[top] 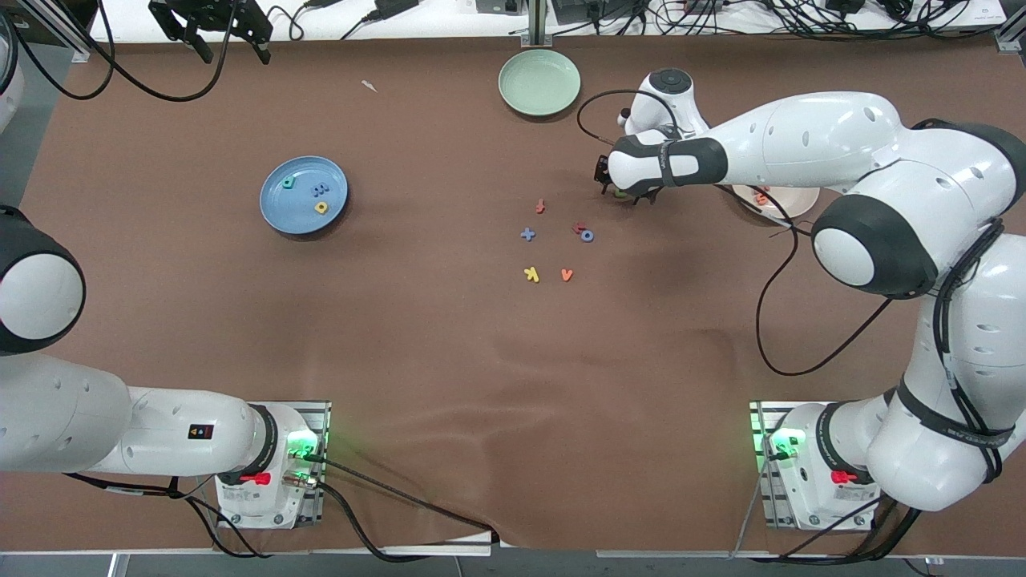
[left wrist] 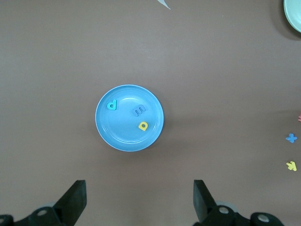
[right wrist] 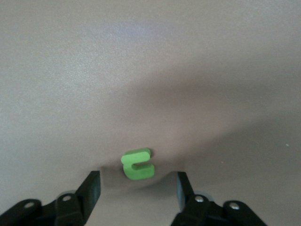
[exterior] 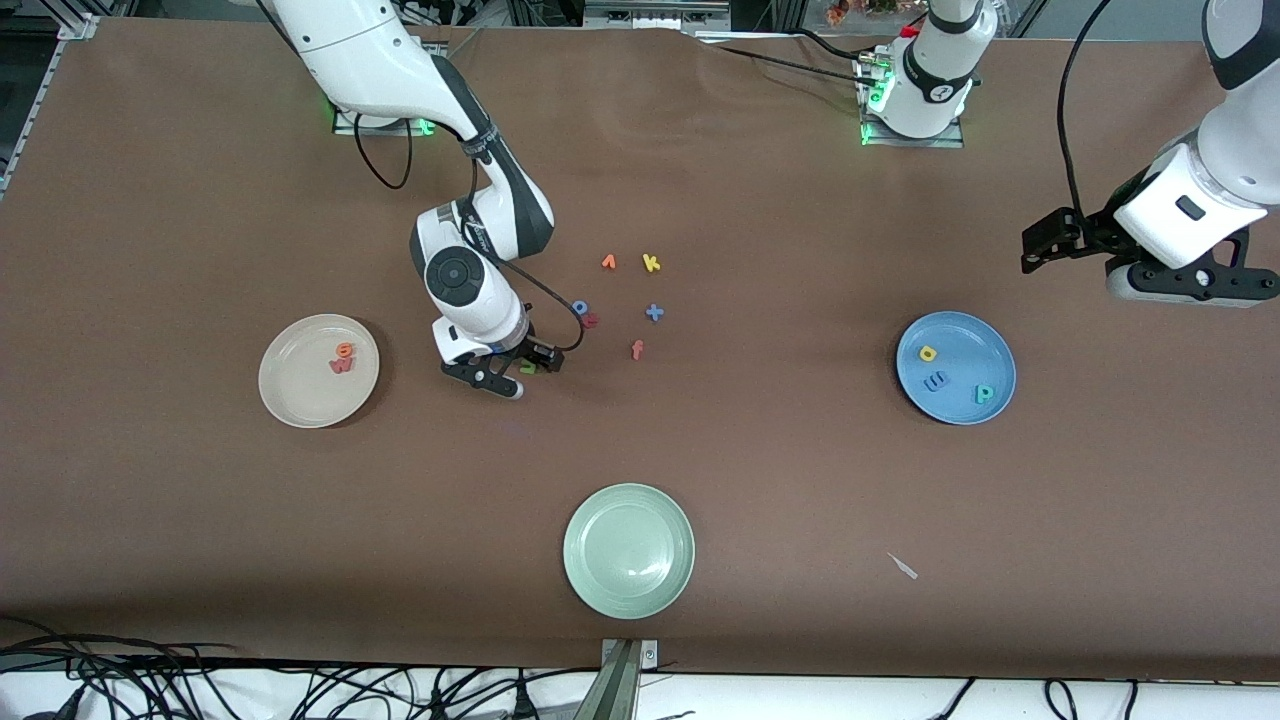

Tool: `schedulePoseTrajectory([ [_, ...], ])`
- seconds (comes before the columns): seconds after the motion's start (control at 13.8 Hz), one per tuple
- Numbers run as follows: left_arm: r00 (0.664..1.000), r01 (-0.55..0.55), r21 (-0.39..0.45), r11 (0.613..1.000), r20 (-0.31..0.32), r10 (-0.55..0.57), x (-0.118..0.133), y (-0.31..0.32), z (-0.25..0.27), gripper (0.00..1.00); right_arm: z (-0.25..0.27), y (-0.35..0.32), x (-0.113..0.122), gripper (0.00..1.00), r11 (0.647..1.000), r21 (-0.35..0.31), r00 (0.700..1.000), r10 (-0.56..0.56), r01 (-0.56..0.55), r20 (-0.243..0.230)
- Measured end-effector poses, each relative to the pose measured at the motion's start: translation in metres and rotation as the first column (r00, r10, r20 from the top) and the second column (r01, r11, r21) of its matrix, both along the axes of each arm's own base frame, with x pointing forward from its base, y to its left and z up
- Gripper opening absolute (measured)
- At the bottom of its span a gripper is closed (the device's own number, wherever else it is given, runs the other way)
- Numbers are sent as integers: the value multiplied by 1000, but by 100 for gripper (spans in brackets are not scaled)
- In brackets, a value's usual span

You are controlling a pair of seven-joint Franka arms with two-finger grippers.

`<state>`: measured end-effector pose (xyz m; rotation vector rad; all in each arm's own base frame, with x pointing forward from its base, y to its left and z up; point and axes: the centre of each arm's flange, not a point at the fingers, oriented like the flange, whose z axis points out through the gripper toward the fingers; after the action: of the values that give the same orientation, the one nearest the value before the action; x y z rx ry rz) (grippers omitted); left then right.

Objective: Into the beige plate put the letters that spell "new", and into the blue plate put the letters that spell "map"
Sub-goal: 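Lower the right gripper onto the green c and grasp it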

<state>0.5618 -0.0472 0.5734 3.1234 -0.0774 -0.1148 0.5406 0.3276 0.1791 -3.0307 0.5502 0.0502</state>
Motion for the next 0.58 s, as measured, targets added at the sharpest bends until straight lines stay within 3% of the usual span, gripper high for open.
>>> schedulePoseTrajectory([
  [0.58, 1000, 0, 4, 1000, 5, 0, 0, 0, 2, 100, -1, -2, -2, 66, 1000, -2, 1000, 16, -16, -4],
])
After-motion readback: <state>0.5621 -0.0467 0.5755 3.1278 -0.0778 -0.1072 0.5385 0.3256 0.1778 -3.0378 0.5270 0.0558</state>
